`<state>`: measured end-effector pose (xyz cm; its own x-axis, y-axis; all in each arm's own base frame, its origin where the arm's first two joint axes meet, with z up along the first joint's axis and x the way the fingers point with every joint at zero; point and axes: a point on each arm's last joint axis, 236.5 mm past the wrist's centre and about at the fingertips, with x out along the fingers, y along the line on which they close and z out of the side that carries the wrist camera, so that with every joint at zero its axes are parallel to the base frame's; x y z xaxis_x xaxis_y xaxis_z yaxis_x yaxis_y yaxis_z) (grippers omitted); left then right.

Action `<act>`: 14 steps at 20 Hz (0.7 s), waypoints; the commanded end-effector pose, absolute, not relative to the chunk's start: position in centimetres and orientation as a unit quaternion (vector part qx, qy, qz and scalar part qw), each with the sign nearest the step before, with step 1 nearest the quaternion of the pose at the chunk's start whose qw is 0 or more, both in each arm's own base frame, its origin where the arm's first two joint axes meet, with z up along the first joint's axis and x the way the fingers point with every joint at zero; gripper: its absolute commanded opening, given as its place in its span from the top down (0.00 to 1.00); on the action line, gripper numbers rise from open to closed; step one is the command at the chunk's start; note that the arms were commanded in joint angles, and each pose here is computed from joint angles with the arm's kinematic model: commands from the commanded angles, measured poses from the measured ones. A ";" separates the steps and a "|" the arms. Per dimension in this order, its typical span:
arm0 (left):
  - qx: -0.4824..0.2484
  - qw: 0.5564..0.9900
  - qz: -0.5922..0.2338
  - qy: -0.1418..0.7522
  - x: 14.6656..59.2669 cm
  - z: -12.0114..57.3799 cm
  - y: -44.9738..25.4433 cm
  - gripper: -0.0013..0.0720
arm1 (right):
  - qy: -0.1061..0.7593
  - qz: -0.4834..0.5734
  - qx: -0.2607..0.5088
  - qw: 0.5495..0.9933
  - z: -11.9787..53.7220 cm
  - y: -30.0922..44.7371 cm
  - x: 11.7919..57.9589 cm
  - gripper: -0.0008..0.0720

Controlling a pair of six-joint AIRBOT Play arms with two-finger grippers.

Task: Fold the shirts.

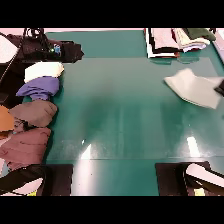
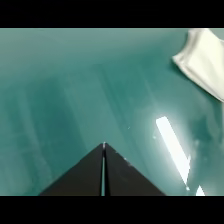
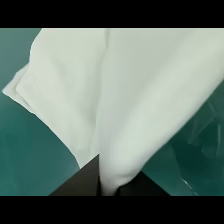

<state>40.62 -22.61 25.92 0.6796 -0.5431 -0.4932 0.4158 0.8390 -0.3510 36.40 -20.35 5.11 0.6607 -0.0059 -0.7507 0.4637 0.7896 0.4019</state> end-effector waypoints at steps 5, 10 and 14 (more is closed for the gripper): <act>-0.112 0.911 -0.262 0.296 40.8 26.2 -22.7 0.95 | 0.371 -0.261 0.354 0.818 1.5 -25.8 26.8 0.97; -0.109 0.910 -0.263 0.301 40.7 26.0 -22.7 0.95 | 0.440 -0.253 0.307 0.805 -0.1 -21.0 25.7 0.97; -0.104 0.909 -0.264 0.304 40.5 25.8 -22.7 0.95 | 0.464 -0.240 0.259 0.813 0.9 -19.2 25.4 0.52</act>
